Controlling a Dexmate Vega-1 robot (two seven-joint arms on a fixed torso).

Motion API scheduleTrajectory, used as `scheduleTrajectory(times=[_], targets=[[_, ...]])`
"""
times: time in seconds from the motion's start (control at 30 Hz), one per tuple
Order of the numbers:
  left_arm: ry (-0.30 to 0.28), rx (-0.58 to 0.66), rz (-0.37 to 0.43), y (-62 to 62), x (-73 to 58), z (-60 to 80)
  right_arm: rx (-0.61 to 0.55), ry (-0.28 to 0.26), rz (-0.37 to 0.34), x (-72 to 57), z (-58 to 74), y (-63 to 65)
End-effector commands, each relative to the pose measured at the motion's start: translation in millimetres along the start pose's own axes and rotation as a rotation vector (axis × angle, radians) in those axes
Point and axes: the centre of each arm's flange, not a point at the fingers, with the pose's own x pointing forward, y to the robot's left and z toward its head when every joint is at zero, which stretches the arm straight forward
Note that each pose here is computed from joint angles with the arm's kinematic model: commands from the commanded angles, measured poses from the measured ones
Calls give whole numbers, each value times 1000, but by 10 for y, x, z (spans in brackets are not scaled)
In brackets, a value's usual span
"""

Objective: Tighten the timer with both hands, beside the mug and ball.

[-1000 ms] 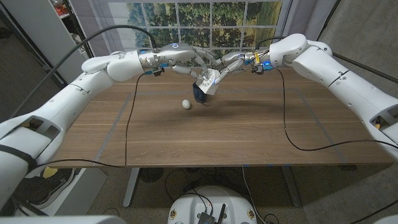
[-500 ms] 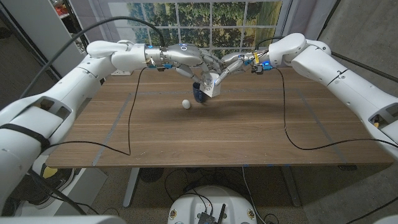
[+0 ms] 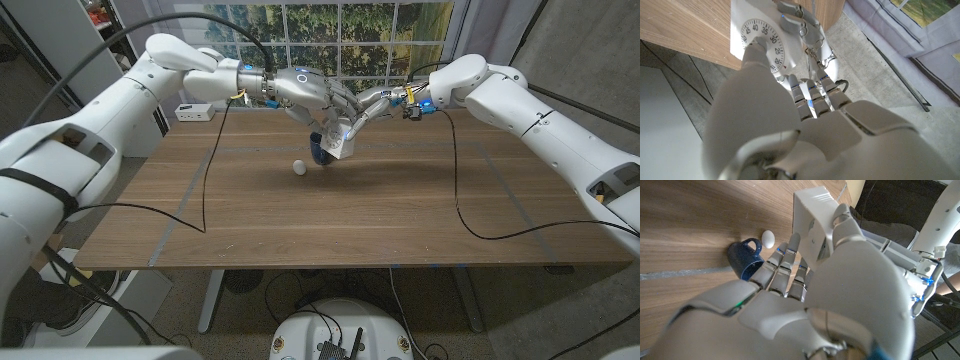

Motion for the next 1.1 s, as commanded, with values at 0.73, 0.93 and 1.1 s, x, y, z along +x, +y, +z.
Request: scheduleTrajectory(times=[0.73, 0.93, 1.1], targets=[[306, -165, 211, 38, -228, 59, 37, -11, -11, 10, -120, -37], [400, -236, 300, 72, -338, 126, 24, -7, -30, 12, -160, -40], [497, -313, 398, 29, -438, 225, -2, -4, -52, 3, -175, -28]])
